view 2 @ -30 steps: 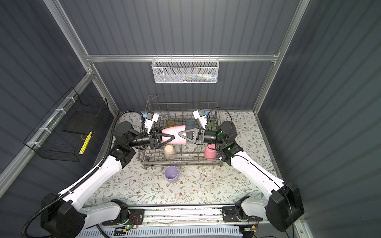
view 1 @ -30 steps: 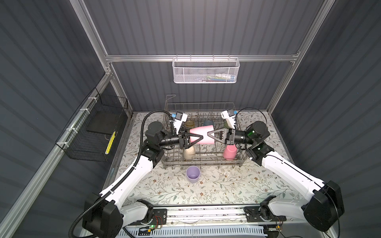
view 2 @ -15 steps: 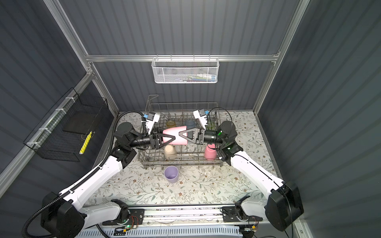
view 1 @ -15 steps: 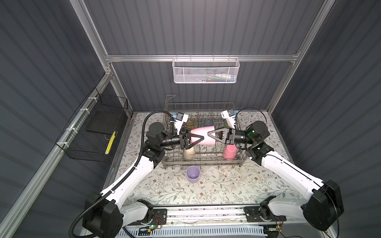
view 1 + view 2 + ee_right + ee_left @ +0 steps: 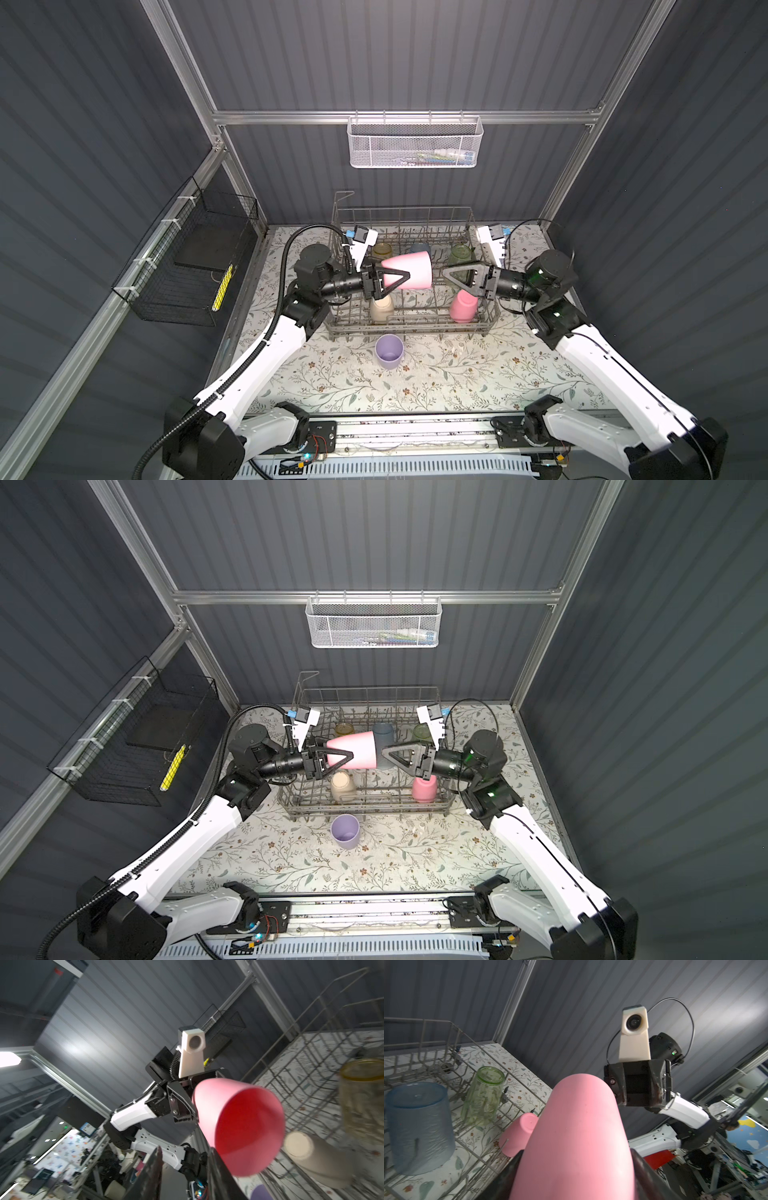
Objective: Load cups into a dish rack
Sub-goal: Place the cup upside down at the dish rack.
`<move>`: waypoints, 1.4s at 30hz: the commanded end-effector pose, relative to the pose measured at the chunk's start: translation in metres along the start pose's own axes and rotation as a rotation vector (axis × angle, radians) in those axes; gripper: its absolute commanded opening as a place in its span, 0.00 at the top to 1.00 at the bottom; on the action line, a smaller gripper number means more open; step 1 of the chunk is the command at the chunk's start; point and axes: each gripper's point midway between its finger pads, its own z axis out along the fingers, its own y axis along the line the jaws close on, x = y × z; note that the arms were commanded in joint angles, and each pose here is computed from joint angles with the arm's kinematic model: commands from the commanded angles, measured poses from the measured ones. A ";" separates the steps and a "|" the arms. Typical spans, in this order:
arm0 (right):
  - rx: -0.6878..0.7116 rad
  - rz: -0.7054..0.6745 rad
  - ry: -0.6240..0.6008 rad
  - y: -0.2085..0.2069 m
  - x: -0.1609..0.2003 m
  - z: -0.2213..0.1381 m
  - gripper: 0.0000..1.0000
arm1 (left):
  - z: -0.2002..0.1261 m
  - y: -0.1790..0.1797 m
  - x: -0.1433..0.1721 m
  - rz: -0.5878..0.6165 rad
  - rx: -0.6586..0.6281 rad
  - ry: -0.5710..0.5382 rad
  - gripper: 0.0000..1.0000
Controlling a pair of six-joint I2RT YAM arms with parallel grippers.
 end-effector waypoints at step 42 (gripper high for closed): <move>1.143 -0.079 0.056 -0.162 0.045 -0.146 0.55 | 0.076 0.130 0.114 0.100 -0.673 0.927 0.47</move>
